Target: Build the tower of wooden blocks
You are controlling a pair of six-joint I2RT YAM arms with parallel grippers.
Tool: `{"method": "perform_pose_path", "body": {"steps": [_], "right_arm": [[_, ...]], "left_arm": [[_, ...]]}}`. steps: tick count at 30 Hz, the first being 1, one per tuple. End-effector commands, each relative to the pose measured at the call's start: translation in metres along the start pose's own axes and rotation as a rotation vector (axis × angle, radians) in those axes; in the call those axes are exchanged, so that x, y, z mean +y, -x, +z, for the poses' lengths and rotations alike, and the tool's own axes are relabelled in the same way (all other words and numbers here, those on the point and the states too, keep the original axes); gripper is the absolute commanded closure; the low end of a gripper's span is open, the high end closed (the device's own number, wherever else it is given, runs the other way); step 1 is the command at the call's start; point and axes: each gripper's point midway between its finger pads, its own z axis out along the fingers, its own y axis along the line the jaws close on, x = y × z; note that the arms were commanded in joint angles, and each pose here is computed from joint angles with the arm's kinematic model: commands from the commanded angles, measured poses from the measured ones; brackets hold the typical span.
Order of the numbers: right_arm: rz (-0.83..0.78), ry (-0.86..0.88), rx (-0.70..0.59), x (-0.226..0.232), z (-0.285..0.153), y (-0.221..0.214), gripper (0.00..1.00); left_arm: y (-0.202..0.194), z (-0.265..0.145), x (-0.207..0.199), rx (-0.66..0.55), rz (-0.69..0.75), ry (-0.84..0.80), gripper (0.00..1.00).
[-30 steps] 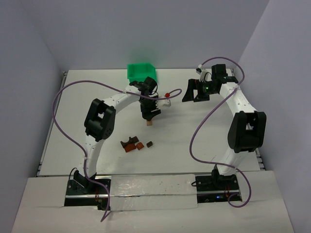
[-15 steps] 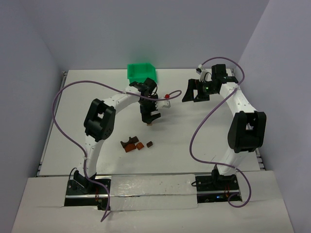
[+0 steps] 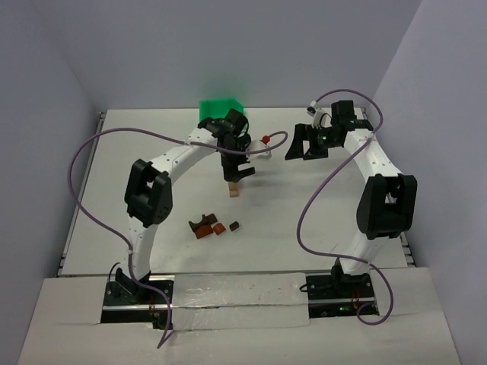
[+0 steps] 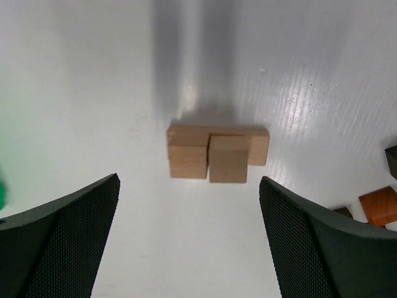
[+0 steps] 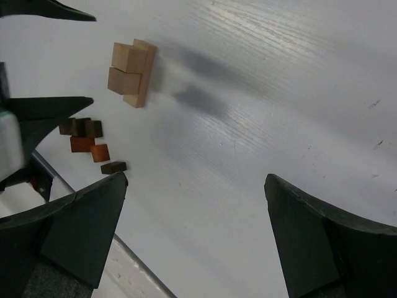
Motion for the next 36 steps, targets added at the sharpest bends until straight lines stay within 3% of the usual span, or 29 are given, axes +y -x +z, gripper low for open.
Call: {"method": "perform_pose_path", "body": {"steps": [1, 7, 9, 13, 15, 20, 24, 29, 32, 36], "right_arm": [[-0.046, 0.018, -0.053, 0.016, -0.016, 0.018, 0.0], [-0.082, 0.012, -0.081, 0.024, -0.027, 0.023, 0.0], [-0.113, -0.001, -0.091, 0.028, -0.031, 0.023, 0.0], [-0.184, -0.024, -0.1, 0.039, -0.039, 0.022, 0.0], [-0.227, -0.038, -0.105, 0.048, -0.044, 0.021, 0.0], [-0.31, -0.084, -0.084, 0.066, -0.034, 0.004, 0.0], [-0.397, -0.11, -0.067, 0.09, -0.012, -0.021, 0.0], [-0.578, -0.037, -0.032, 0.136, 0.008, -0.047, 0.0], [-0.652, 0.032, 0.015, 0.155, 0.016, -0.064, 0.02], [-0.769, 0.097, 0.095, 0.171, 0.032, -0.093, 0.1]], "left_arm": [[0.035, -0.077, 0.017, -0.068, 0.065, 0.143, 0.01], [0.045, -0.129, 0.035, -0.136, 0.002, 0.325, 0.01], [0.058, -0.163, 0.056, -0.285, -0.102, 0.499, 0.01], [0.041, -0.212, 0.061, -0.508, -0.399, 0.685, 0.01], [0.011, -0.216, 0.063, -0.515, -0.573, 0.794, 0.01], [-0.034, -0.22, 0.03, -0.565, -0.745, 0.666, 0.01], [-0.08, -0.235, 0.014, -0.613, -0.861, 0.692, 0.01], [-0.109, -0.228, -0.01, -0.601, -0.921, 0.584, 0.01], [-0.11, -0.211, -0.033, -0.597, -0.872, 0.457, 0.02], [-0.117, -0.197, -0.055, -0.596, -0.856, 0.348, 0.05]]}}
